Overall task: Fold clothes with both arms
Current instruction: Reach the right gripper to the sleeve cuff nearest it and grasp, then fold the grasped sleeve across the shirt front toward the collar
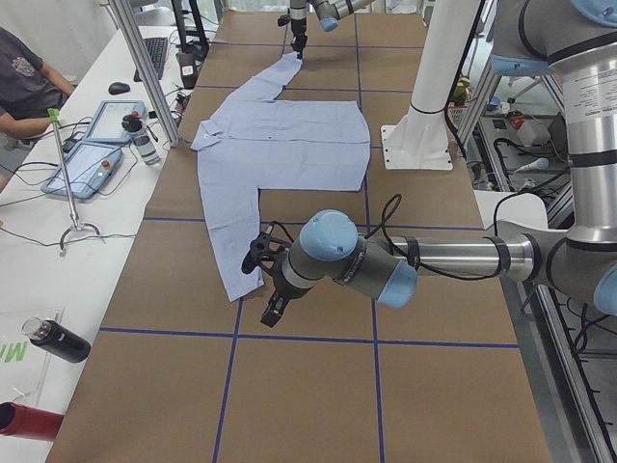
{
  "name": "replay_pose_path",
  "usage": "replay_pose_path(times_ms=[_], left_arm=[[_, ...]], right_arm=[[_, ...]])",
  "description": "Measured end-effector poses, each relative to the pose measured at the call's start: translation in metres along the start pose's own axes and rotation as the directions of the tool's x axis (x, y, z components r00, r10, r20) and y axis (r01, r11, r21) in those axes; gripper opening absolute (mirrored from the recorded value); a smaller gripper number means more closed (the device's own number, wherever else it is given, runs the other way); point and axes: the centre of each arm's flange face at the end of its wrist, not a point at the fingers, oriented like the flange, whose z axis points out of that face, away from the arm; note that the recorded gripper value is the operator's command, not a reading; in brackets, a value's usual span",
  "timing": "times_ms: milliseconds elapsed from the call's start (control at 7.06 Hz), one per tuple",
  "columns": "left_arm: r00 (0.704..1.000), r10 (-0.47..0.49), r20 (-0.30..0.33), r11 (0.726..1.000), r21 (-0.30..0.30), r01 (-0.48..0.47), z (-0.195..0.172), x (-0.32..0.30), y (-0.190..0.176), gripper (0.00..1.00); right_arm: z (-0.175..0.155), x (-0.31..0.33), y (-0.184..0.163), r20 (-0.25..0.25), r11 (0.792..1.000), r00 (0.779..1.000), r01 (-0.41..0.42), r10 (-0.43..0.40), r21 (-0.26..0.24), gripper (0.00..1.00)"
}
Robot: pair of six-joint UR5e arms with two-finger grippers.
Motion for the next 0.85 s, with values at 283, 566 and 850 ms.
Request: replay_pose_path(times_ms=[283,566,850], left_arm=[[1.000,0.000,-0.001,1.000,-0.002,0.000,0.001,0.000,0.001,1.00],[1.000,0.000,-0.002,1.000,-0.002,0.000,0.001,0.000,0.001,1.00],[1.000,-0.003,-0.002,1.000,-0.005,0.003,0.002,-0.001,0.002,1.00]], right_arm=[[-0.004,-0.090,0.002,0.058,0.999,0.998,0.038,-0.039,0.015,0.00],[0.013,-0.229,0.021,0.044,0.998,0.998,0.050,-0.051,0.029,0.00],[0.018,-0.347,0.059,0.033,0.995,0.996,0.085,-0.087,0.050,0.00]])
